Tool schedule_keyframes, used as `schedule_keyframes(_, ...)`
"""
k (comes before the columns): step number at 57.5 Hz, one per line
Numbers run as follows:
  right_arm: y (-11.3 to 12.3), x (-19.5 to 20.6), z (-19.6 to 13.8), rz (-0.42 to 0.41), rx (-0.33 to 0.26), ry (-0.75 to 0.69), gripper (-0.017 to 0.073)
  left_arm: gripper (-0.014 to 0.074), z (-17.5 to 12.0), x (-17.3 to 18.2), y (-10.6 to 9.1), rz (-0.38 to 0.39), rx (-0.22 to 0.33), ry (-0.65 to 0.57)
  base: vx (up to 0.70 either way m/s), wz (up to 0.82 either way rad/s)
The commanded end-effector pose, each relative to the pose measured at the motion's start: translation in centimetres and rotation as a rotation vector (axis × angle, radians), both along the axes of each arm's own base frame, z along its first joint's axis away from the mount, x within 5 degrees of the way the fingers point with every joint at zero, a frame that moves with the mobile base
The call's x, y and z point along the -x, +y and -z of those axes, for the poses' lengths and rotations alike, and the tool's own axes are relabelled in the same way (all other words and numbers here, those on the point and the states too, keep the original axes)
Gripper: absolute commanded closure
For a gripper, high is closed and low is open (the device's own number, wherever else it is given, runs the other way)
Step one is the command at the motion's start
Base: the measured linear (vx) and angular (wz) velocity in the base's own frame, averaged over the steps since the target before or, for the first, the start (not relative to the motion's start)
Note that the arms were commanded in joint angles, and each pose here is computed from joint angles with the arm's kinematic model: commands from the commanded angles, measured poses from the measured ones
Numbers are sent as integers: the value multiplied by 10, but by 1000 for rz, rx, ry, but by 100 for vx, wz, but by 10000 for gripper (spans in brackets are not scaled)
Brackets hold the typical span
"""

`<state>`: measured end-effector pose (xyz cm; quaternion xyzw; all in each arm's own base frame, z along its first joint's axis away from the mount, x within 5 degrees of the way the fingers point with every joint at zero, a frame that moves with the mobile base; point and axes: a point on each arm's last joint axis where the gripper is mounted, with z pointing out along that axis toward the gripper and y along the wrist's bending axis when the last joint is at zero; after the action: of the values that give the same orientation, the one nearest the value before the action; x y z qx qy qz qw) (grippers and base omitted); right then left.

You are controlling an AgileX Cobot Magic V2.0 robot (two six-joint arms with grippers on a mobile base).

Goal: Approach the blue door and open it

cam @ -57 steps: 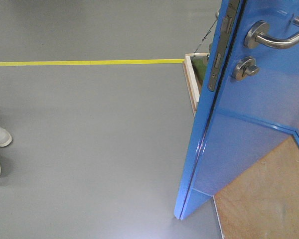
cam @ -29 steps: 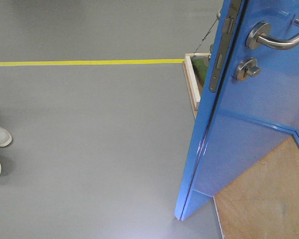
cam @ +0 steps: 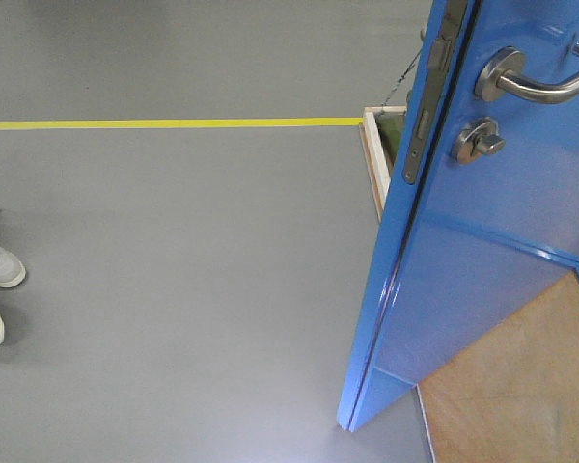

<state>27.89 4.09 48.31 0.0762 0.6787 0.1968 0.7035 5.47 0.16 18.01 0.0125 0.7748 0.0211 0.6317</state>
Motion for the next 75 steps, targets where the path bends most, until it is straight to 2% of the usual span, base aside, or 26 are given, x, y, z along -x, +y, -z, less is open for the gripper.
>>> schedule_keyframes(1, -3, 9, -22, 15, -14, -131, 547, 521, -17, 1, -1, 11, 10, -123, 11, 3)
schedule_keyframes(75, -3, 9, -22, 15, -14, -131, 547, 521, -17, 1, -1, 11, 10, -123, 21, 5)
